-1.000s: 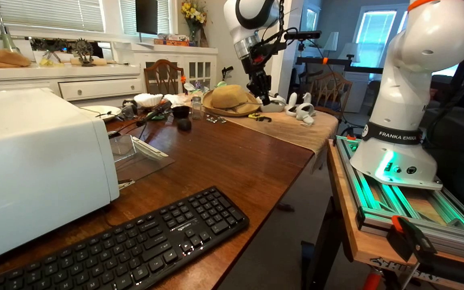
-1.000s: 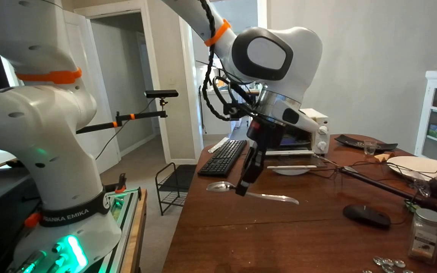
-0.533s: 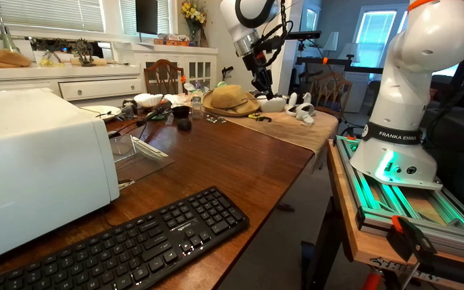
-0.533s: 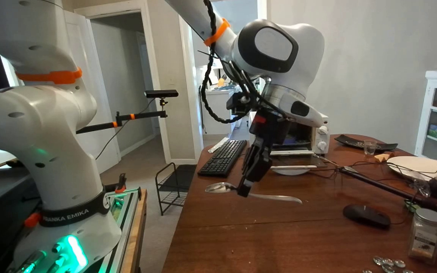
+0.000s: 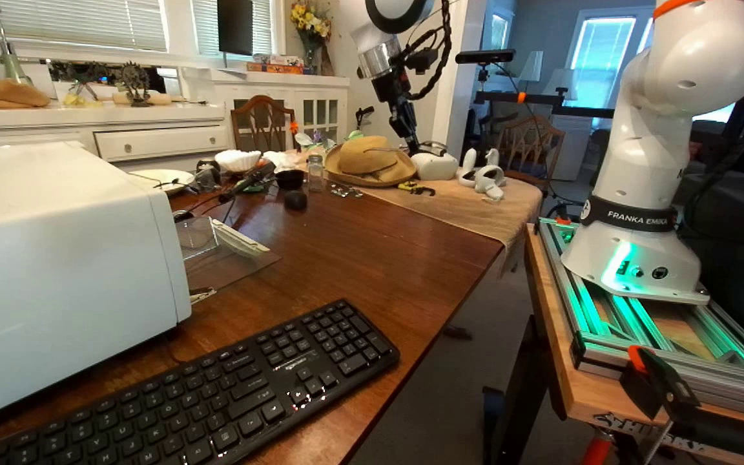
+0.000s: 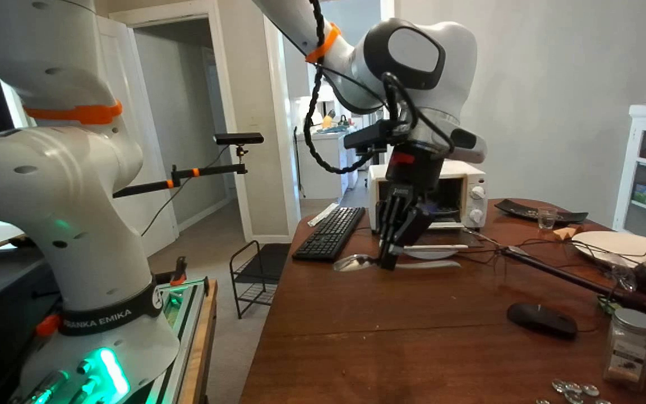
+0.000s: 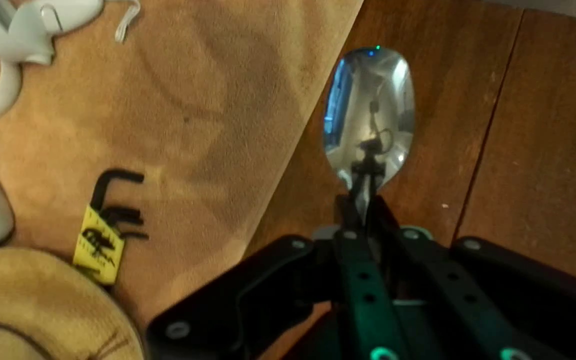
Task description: Use the silver spoon to pull out the oven rack then put the blue masking tape on top of the oven.
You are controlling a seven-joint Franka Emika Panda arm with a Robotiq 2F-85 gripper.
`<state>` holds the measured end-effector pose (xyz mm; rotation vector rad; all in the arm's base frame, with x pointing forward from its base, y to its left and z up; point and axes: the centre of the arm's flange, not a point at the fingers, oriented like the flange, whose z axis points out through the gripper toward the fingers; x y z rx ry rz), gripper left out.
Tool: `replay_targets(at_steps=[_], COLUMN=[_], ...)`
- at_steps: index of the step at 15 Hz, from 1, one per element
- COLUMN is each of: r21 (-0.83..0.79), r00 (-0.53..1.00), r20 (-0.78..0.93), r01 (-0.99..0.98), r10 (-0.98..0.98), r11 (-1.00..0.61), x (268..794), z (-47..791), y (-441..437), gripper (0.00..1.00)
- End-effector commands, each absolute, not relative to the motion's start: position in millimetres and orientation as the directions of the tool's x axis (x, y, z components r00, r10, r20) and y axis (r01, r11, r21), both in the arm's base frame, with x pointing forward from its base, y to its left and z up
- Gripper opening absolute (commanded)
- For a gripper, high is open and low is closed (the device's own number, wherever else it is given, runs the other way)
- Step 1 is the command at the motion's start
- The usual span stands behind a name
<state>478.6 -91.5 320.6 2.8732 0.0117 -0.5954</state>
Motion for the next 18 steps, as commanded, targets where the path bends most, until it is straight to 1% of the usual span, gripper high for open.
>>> replay_targets(at_steps=[1, 3, 5, 10, 11, 13, 17, 18], r21=[0.194, 0.164, 0.125, 0.059, 0.078, 0.059, 0.058, 0.059], r00=[0.915, 0.901, 0.867, 0.717, 0.775, 0.741, 0.732, 0.732], r20=[-0.373, -0.341, -0.321, -0.302, -0.304, -0.304, -0.297, -0.296], r01=[0.241, 0.339, 0.439, 0.671, 0.599, 0.642, 0.655, 0.655], r10=[0.155, 0.269, 0.382, 0.628, 0.553, 0.598, 0.613, 0.614], r11=[-0.951, -0.926, -0.890, -0.739, -0.797, -0.765, -0.753, -0.753], x=[547.9, 586.0, 612.8, 640.3, 618.7, 626.9, 631.7, 631.9], z=[340.5, 342.3, 327.4, 295.5, 300.3, 292.3, 295.1, 295.4], y=[-65.3, -38.2, -6.9, 37.1, 36.3, 40.5, 39.2, 39.2], gripper=[0.02, 0.02, 0.02, 0.02, 0.09, 0.09, 0.09, 0.02])
